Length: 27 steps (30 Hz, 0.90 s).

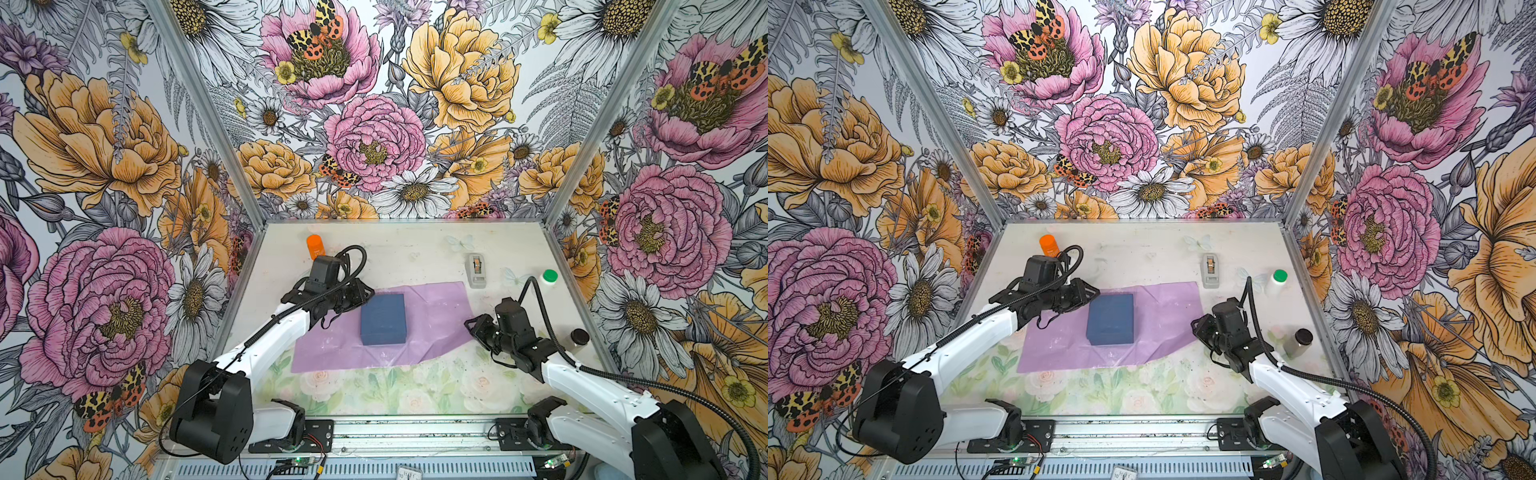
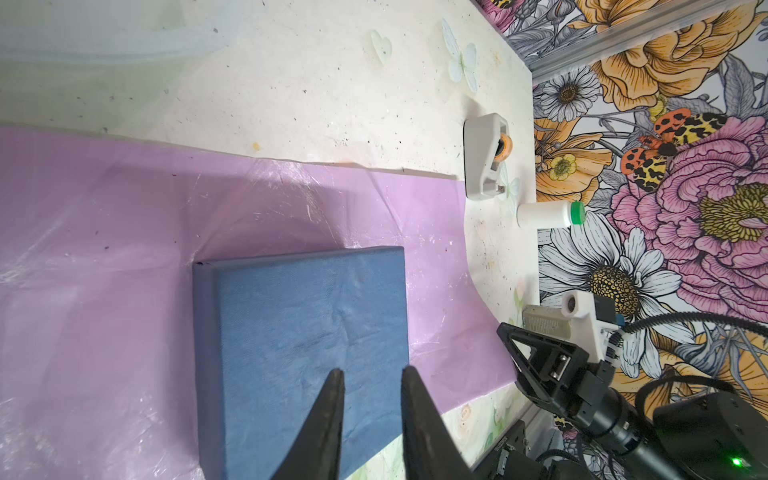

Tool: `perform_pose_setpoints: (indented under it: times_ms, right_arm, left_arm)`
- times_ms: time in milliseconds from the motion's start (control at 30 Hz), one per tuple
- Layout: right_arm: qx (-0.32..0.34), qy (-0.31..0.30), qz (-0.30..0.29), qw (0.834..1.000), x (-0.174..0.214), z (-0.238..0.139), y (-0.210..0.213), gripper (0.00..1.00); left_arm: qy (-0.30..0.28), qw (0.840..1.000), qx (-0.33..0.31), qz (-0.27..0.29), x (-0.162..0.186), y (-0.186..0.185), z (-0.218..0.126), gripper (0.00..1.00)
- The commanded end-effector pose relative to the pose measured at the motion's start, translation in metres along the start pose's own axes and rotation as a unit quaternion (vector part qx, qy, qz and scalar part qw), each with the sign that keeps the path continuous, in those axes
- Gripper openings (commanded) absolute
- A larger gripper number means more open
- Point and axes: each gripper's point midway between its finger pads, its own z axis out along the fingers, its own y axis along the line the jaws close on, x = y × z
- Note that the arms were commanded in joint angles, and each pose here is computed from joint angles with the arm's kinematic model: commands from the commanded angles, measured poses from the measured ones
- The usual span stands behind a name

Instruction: Wrap the gift box in paper

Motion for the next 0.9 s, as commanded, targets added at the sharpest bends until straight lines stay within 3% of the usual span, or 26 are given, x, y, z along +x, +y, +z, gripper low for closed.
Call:
perform_pose_setpoints:
  times_ms: [0, 267, 600, 767, 867]
  right_arm:
    - [-0.032, -0.008, -0.009, 0.999, -0.011, -0.008, 0.023, 0.31]
    - [-0.006, 0.011, 0.001, 1.0, -0.003, -0.006, 0.009, 0.2]
    - [-0.026, 0.037, 0.004, 0.999, 0.004, -0.008, 0.02, 0.05]
    - [-0.034, 0.044, -0.026, 0.998, 0.006, -0.007, 0.034, 0.0]
    - [-0.048, 0.049, -0.073, 0.995, 0.011, -0.006, 0.055, 0.0]
  left_arm:
    - [-0.023, 1.0, 0.008, 0.004, -0.011, -0.009, -0.011, 0.27]
    - [-0.021, 1.0, 0.005, 0.002, -0.008, -0.004, -0.01, 0.27]
    - [-0.024, 1.0, 0.002, 0.001, -0.009, -0.002, -0.012, 0.27]
    - [-0.021, 1.0, 0.008, 0.004, -0.01, -0.007, -0.012, 0.27]
    - [-0.016, 1.0, 0.022, 0.008, -0.011, -0.016, -0.011, 0.37]
